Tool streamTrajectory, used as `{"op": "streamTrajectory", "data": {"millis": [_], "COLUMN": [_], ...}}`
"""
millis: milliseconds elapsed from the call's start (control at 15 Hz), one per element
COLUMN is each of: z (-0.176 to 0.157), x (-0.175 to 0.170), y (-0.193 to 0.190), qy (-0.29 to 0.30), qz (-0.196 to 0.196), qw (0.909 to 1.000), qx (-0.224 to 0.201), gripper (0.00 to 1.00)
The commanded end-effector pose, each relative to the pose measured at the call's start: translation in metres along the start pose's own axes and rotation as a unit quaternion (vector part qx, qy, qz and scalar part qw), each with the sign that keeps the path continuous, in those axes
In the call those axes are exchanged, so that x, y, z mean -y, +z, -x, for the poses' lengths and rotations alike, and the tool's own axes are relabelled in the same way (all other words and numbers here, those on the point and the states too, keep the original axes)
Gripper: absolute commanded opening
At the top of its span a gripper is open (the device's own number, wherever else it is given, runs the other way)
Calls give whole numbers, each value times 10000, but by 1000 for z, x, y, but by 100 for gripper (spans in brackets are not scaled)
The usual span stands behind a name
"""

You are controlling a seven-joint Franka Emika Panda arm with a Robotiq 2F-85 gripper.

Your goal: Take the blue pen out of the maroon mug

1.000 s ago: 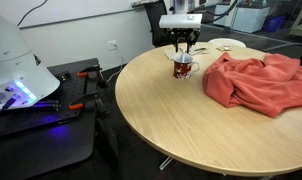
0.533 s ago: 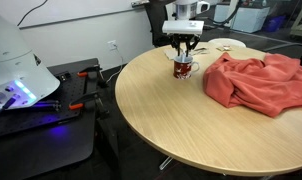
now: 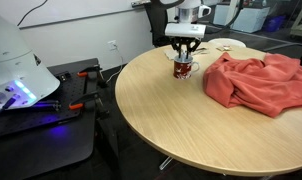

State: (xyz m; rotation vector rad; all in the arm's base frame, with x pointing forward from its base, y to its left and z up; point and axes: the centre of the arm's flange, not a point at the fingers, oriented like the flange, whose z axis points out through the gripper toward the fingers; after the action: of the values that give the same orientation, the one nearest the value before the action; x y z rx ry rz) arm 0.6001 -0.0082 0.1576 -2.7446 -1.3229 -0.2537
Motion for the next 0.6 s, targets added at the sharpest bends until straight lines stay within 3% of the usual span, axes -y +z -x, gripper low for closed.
{"op": "streamTrajectory", "data": {"millis": [0,533], "z": [-6,-6], "x": [-10,-15], "y": [4,22], "qy": [78,49], "qz": [-95,-214], "qw": [9999,9997], "qx": [43,50], "gripper": [35,33]}}
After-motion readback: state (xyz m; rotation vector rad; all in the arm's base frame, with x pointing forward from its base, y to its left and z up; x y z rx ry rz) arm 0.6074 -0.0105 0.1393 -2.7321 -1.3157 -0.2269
